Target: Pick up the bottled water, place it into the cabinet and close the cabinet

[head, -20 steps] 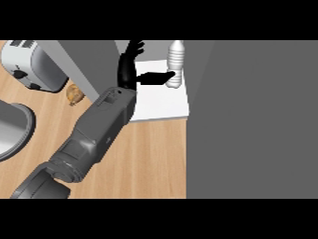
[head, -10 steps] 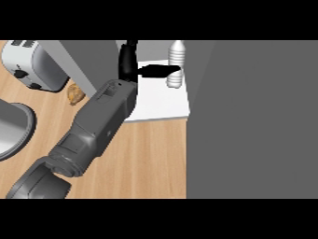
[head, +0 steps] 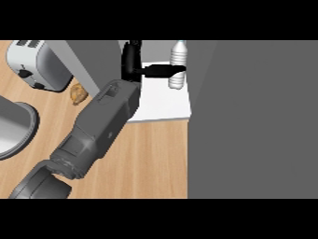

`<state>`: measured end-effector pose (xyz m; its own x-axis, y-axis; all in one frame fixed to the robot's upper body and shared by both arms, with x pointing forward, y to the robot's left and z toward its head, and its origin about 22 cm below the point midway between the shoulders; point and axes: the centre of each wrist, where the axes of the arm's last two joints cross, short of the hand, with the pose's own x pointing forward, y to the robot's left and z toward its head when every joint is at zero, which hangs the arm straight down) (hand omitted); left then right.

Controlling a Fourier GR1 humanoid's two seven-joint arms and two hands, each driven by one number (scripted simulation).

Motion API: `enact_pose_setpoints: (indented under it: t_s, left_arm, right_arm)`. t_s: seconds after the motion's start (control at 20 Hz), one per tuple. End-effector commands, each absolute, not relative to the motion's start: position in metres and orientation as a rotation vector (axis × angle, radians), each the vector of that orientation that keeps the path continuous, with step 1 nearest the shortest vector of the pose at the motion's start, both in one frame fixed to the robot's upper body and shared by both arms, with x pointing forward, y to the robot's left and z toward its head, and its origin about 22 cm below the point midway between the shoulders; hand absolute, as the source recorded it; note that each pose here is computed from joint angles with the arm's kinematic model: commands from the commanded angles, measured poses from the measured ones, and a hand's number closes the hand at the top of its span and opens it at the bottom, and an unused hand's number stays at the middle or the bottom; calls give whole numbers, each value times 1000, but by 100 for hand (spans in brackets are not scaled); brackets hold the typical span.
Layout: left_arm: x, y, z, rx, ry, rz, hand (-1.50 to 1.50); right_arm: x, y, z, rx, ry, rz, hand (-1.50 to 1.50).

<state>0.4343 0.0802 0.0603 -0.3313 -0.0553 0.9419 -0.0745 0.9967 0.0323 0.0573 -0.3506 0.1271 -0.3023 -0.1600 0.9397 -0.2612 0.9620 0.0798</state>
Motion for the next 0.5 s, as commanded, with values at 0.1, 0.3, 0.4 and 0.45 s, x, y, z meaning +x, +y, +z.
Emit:
enact_pose_setpoints:
  t_s: [0.1, 0.3, 0.4, 0.45]
  left_arm:
    - [420, 79, 47, 32, -1917, 83, -150]
    - [402, 71, 37, -53, -1895, 84, -150]
    - [391, 62, 40, -108, -1899, 69, -150]
    - [382, 64, 25, -110, -1879, 70, -150]
  right_arm:
    - [42, -337, 139, 283, -1894, 154, -150]
    - [53, -331, 146, 276, -1908, 142, -150]
    - [44, -338, 151, 246, -1892, 137, -150]
    - [50, -332, 161, 268, -1903, 157, -150]
